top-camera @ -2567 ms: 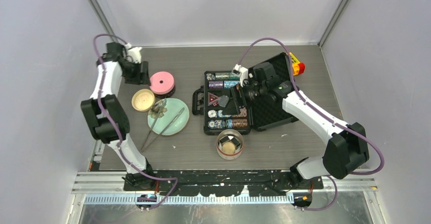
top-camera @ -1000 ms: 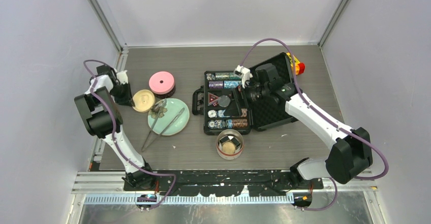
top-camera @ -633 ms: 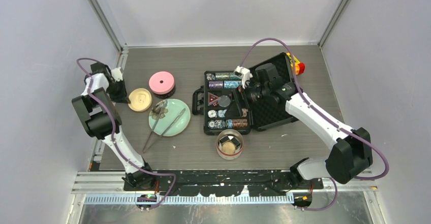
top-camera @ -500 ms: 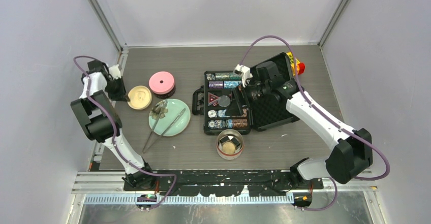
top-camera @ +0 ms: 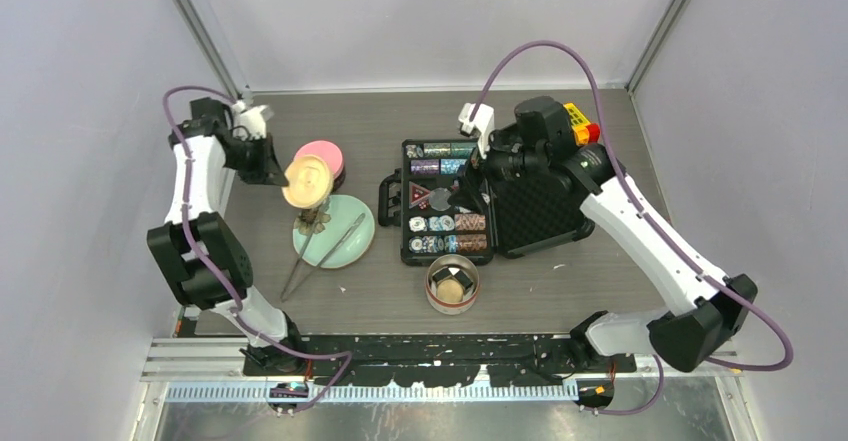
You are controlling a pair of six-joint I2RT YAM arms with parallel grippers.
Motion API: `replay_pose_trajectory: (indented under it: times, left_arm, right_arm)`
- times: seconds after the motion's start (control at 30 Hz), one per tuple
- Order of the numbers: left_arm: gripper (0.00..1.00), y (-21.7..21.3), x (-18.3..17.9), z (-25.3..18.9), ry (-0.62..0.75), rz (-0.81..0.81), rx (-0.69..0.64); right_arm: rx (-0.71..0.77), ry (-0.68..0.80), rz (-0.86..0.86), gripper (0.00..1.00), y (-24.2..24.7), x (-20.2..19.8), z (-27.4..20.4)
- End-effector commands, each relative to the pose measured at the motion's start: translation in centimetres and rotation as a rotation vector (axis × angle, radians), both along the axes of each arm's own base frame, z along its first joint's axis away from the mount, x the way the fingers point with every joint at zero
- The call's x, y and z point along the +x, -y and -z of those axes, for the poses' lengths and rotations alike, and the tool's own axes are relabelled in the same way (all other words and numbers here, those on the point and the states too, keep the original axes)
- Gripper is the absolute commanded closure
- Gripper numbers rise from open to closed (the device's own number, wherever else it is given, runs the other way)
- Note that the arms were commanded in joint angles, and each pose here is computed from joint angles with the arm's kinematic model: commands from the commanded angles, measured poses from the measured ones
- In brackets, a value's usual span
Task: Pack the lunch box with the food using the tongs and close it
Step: Pick up the box lid from the center of the board.
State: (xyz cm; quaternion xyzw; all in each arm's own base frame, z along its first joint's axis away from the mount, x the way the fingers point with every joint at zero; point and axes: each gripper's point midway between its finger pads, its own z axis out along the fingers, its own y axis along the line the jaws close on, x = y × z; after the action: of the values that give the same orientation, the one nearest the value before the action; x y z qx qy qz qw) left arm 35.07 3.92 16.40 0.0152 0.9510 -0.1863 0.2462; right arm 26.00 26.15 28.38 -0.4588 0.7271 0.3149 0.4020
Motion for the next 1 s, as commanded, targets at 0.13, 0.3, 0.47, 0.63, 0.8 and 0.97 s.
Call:
replay_pose_trajectory:
  times: [0.13, 0.3, 0.47, 0.63, 0.8, 0.97]
  left_arm:
    - [1.00, 13.2, -5.6, -4.9, 0.011, 0.453, -0.147]
    - [1.00, 19.7, -9.6, -5.7, -0.029, 0.701, -0.315]
    - [1.00, 23.3, -12.3, -5.7, -0.140, 0.829, -0.419]
    - [1.00, 26.3, -15.8, -4.3, -0.261, 0.959, -0.437]
    - [1.00, 27.9, -17.4, -4.1, -0.327, 1.010, -0.494]
    - [1.00, 28.7, -17.4, -4.5, -0.373, 1.007, -0.558]
  right_arm:
    - [-0.125, 0.429, -0.097, 0.04, -0.1, -1.4, -3.5]
    - [-0.168, 0.534, -0.169, 0.04, -1.2, -2.3, -3.1]
    - [-0.231, 0.590, -0.269, 0.05, -2.3, -3.8, -1.6]
    - [-0.275, 0.634, -0.312, 0.05, -3.1, -4.5, -0.7]
    - [-0.254, 0.589, -0.407, 0.08, -3.6, -7.0, 0.5]
    - [-0.228, 0.546, -0.479, 0.14, -3.8, -9.0, 1.1]
